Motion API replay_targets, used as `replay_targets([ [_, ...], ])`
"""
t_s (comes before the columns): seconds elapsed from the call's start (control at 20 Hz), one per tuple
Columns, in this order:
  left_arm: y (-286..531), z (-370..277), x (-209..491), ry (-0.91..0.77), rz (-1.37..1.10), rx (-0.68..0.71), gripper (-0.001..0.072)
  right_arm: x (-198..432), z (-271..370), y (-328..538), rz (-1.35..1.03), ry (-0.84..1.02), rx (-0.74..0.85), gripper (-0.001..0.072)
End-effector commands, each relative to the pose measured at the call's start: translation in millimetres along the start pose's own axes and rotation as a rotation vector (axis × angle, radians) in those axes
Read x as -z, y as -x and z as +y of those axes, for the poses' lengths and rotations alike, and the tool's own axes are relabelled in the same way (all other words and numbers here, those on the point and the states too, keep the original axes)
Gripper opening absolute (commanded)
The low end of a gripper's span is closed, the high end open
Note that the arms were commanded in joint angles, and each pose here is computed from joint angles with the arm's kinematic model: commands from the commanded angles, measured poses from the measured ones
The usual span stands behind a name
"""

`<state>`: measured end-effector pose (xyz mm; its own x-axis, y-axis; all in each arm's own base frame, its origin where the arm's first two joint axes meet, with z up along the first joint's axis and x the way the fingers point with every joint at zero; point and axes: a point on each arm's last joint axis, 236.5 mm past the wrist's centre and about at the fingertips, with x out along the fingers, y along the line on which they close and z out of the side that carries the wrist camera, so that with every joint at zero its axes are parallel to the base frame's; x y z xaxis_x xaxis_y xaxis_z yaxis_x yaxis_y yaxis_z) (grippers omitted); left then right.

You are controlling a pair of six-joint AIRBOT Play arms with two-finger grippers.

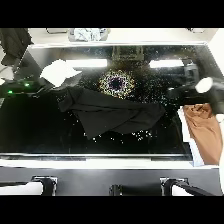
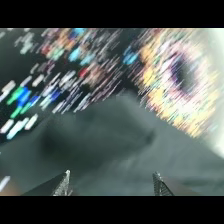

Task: Fold the shirts.

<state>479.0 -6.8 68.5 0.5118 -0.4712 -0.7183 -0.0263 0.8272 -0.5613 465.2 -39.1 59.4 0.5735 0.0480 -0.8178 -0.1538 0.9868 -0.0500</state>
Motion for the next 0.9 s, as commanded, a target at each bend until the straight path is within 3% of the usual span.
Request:
replay_targets([
  [0.0,55,42,46,0.026,0.149,-0.221,0.0610,43,-61,45,0.123,-0.080,0.012,0.0673],
  [0.05,56,41,65,0.036,0.169,-0.222,0.0701,65,-65,46,0.195,-0.102,-0.019,0.0673],
  [0.1,52,37,88,0.054,0.203,-0.205,0.0716,86,-62,46,0.270,-0.110,-0.071,0.0673],
  [0.25,14,17,180,0.119,0.348,-0.099,0.0715,113,-38,35,0.380,-0.092,-0.215,0.0672],
  [0.45,-39,-24,275,0.150,0.471,0.020,0.0712,100,-10,18,0.325,-0.117,-0.368,0.0673],
  [0.85,-100,-77,298,0.286,0.416,0.091,0.0711,105,-13,3,0.335,-0.112,-0.375,0.0673],
])
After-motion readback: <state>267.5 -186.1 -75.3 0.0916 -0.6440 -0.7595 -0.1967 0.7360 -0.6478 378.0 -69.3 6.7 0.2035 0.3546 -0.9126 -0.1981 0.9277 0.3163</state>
